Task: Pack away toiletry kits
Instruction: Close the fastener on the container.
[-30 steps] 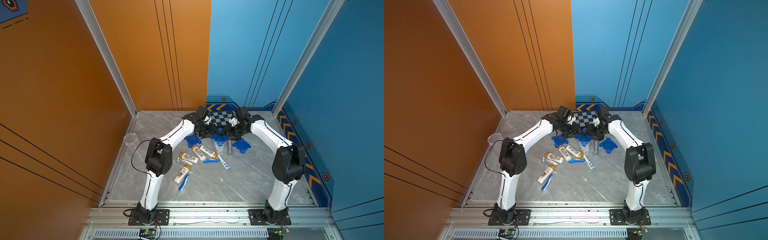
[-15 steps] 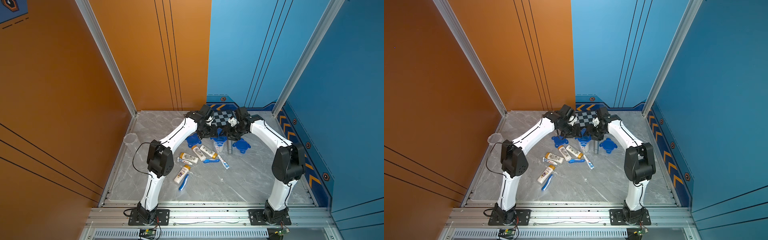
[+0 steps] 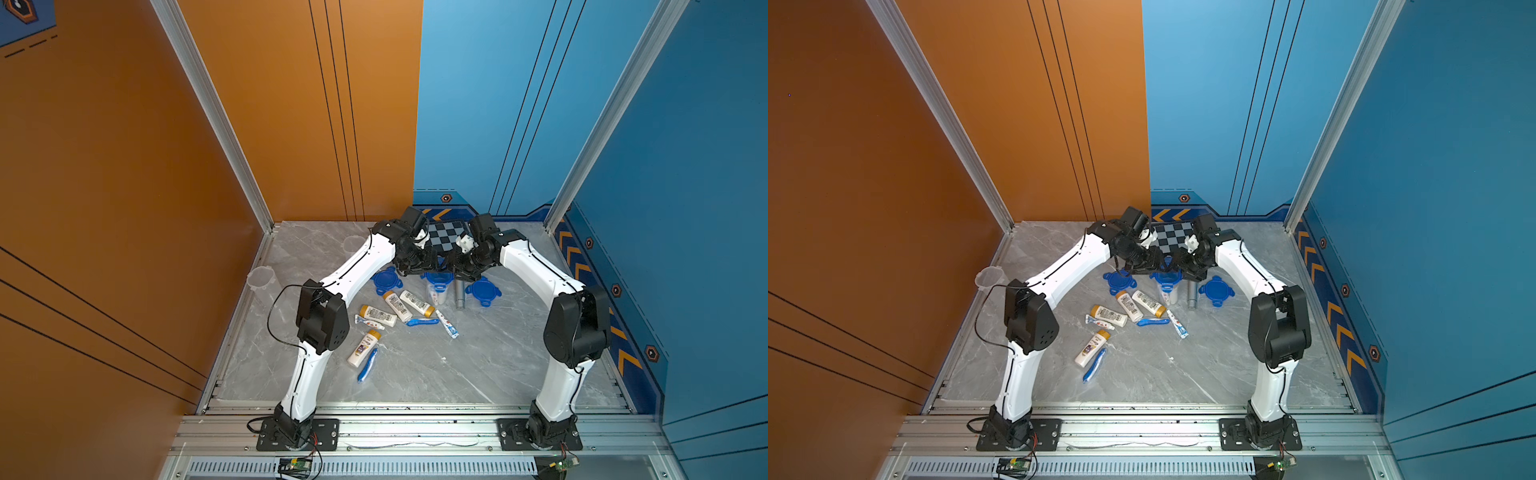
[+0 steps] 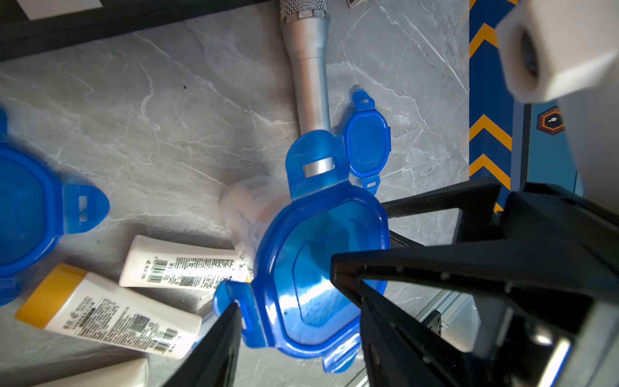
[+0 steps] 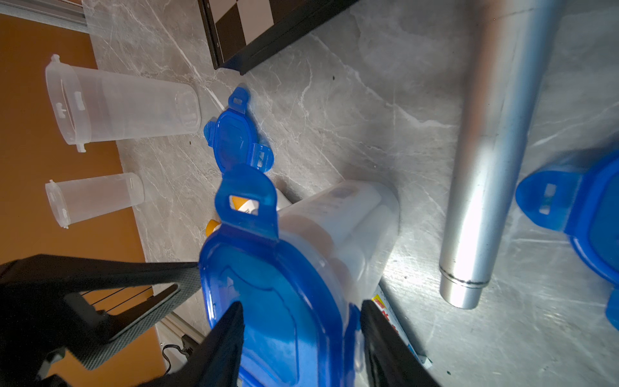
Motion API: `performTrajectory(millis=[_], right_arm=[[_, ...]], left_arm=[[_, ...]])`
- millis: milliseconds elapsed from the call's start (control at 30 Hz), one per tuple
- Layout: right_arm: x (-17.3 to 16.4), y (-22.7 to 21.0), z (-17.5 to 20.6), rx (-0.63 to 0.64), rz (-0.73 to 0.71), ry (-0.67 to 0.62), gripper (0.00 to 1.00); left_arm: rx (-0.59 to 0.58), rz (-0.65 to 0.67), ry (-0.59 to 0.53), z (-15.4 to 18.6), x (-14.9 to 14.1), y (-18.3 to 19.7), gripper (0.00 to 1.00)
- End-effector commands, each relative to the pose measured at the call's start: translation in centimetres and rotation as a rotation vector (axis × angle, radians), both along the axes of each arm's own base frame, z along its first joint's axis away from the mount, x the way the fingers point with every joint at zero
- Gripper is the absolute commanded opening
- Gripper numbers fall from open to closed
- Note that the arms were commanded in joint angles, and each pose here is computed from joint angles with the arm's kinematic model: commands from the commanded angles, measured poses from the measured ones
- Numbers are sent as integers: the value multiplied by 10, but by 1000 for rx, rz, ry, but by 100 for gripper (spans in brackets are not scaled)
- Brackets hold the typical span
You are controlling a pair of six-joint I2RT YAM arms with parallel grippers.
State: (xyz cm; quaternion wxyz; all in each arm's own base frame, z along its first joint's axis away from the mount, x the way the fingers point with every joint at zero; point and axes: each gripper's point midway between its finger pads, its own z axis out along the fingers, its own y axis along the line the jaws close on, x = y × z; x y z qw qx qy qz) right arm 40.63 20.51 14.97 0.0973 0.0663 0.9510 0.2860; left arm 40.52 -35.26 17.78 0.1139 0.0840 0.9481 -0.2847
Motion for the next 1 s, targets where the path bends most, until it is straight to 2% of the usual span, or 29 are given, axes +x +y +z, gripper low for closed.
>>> performTrajectory(millis=[0, 333, 633, 767, 967], right_arm=[[-36, -14, -58, -150, 17, 200, 57], [-33, -13, -59, -144, 19, 202, 57], [-34, -12, -61, -145, 23, 210, 57], [-34, -12, -62, -145, 22, 214, 57], [-35, -10, -63, -141, 25, 216, 57]], left_arm=[[-19, -5, 52, -12, -4, -4, 58], [-4, -4, 82, -24, -9, -3, 58], [-97, -2, 93, -17, -7, -17, 57], [-180, 11, 116, -15, -5, -27, 56], [-218, 21, 129, -17, -3, -31, 56]])
